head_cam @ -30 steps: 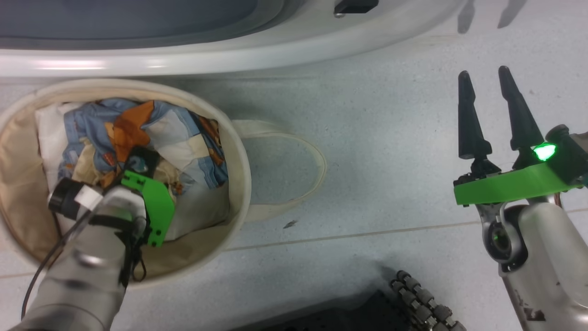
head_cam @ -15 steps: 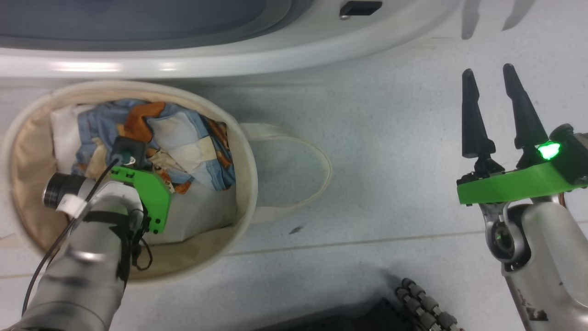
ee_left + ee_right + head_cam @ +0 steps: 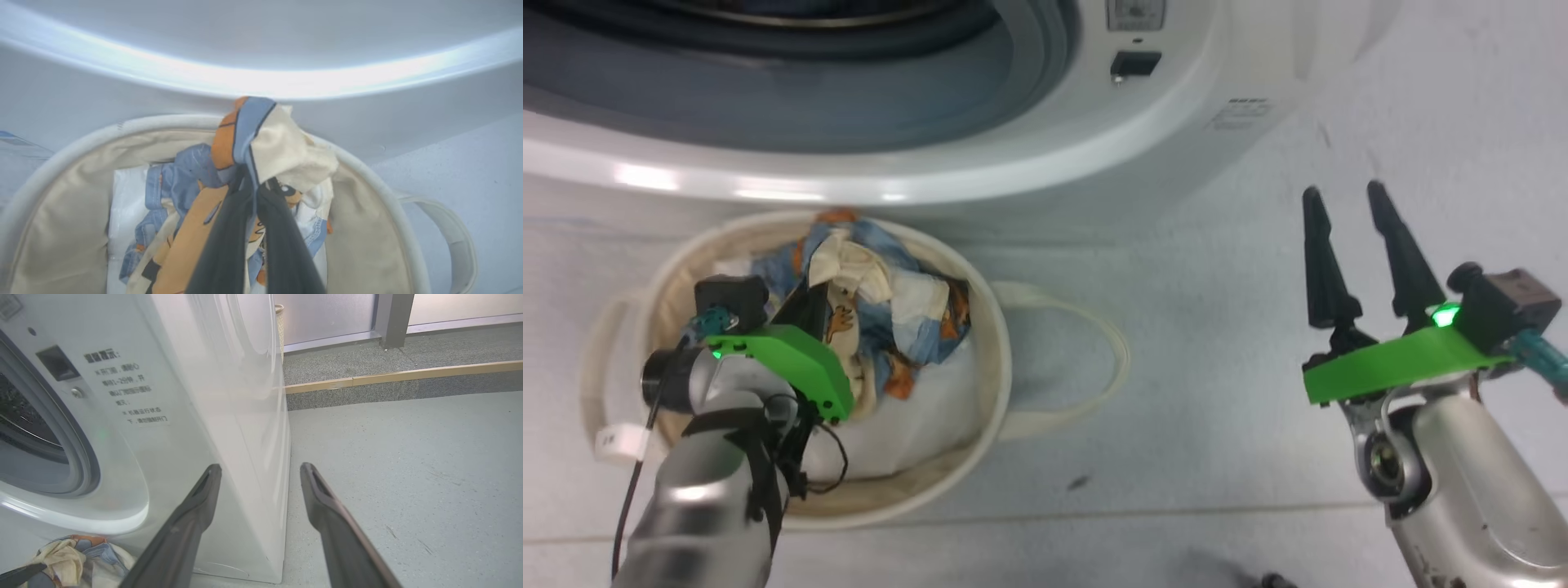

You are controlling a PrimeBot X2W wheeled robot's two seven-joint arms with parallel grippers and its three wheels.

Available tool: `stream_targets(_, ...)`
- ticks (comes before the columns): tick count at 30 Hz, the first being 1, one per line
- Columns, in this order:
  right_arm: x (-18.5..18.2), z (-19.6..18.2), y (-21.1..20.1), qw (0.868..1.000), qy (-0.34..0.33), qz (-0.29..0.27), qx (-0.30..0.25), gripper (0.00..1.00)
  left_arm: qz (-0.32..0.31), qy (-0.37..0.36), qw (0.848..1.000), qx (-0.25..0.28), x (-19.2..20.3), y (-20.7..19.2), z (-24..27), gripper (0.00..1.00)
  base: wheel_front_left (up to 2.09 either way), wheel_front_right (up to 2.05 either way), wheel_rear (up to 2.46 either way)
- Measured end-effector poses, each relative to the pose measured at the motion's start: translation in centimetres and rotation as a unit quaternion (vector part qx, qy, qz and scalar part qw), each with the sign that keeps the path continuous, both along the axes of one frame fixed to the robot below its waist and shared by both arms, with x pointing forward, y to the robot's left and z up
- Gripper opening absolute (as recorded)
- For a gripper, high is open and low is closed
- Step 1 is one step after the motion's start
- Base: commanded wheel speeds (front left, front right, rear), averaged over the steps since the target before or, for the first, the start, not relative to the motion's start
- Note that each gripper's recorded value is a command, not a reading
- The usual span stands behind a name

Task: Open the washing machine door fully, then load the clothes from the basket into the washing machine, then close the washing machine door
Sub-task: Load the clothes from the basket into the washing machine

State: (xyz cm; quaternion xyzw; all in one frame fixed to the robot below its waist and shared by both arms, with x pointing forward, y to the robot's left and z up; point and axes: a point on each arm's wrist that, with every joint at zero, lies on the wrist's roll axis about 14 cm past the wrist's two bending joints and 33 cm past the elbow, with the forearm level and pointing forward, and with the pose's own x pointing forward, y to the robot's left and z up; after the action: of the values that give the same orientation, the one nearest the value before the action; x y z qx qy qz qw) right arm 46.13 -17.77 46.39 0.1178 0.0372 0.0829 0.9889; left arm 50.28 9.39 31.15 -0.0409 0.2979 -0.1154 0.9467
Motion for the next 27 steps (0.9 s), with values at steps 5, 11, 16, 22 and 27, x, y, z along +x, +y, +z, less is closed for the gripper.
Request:
stream_targets(5, -1.0, 2.1, 0.9, 1.000, -0.018, 0.009, 0.013, 1.00, 0.012, -0.089, 0.995, -0.041, 1.1, -0.2, 6.2, 0.00, 0.00, 0.00, 0.00)
stream_targets(11, -3.9, 3.6, 1.7, 0.999, -0.024, 0.015, 0.028, 1.00, 0.025, -0.180, 0.981, -0.068, -0.8, 0.6, 13.1, 0.00, 0.00, 0.00, 0.00)
stream_targets(16, -5.2, 5.3, 2.7, 0.998, -0.044, 0.027, 0.038, 1.00, 0.028, -0.267, 0.959, -0.088, -1.8, 1.1, 19.8, 0.00, 0.00, 0.00, 0.00)
stream_targets(22, -6.0, 5.8, 4.2, 0.997, -0.047, 0.048, 0.045, 1.00, 0.040, -0.359, 0.926, -0.113, -2.5, 1.9, 27.0, 0.00, 0.00, 0.00, 0.00)
stream_targets(27, -6.1, 6.4, 4.9, 0.996, -0.054, 0.057, 0.048, 1.00, 0.041, -0.406, 0.905, -0.121, -2.8, 2.2, 31.0, 0.00, 0.00, 0.00, 0.00)
